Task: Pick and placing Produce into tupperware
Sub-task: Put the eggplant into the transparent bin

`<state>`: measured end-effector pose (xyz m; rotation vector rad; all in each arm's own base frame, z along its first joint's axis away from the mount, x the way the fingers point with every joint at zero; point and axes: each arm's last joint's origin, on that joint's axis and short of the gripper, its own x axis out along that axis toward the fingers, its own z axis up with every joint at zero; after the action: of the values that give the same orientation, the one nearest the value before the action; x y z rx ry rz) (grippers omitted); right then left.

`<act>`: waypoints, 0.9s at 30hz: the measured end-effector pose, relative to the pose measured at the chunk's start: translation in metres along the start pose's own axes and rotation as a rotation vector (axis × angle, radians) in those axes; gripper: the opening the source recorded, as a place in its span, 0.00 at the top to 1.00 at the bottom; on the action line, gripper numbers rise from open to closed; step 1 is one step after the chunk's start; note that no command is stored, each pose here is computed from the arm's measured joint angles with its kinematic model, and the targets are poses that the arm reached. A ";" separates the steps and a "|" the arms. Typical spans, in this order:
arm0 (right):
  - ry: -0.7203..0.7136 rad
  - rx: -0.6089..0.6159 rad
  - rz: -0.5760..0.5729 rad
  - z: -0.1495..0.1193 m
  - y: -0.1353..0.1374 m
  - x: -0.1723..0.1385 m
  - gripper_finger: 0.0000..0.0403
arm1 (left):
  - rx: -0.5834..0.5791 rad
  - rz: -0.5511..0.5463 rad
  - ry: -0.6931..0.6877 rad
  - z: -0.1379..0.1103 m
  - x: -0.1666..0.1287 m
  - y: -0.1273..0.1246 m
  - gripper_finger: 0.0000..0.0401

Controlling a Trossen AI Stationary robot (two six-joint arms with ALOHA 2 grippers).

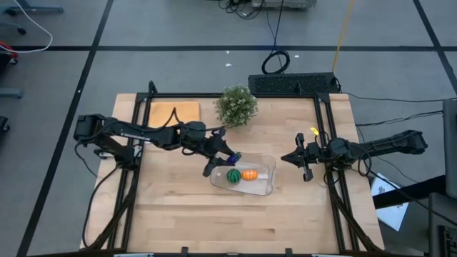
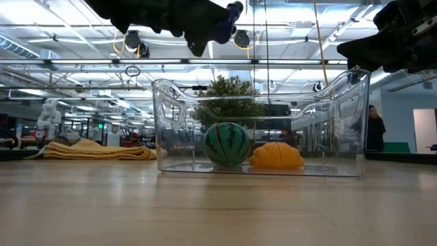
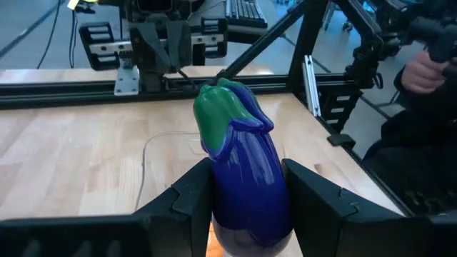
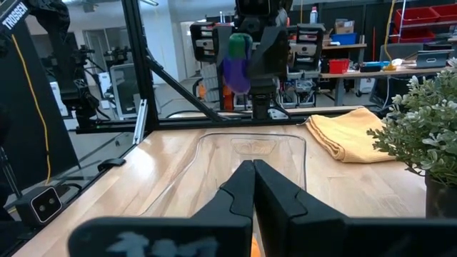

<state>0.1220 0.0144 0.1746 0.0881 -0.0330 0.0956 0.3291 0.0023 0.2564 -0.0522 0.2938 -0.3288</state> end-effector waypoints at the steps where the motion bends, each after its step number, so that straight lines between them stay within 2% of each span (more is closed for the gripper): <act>1: 0.000 0.000 0.000 0.000 0.000 0.000 1.00 | -0.003 0.001 -0.001 0.000 0.000 0.000 0.62; 10: -0.004 0.000 0.000 0.000 0.000 0.000 1.00 | -0.011 0.014 -0.076 0.015 -0.001 0.002 0.62; 19: -0.004 0.000 0.000 0.000 0.000 0.000 1.00 | 0.047 -0.002 -0.028 0.053 0.000 -0.003 0.62; 27: -0.003 -0.003 0.000 0.000 0.000 0.000 1.00 | 0.024 0.014 0.066 0.057 0.029 0.008 0.62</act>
<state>0.1219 0.0145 0.1749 0.0849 -0.0362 0.0958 0.3741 0.0006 0.3021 -0.0161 0.3550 -0.3202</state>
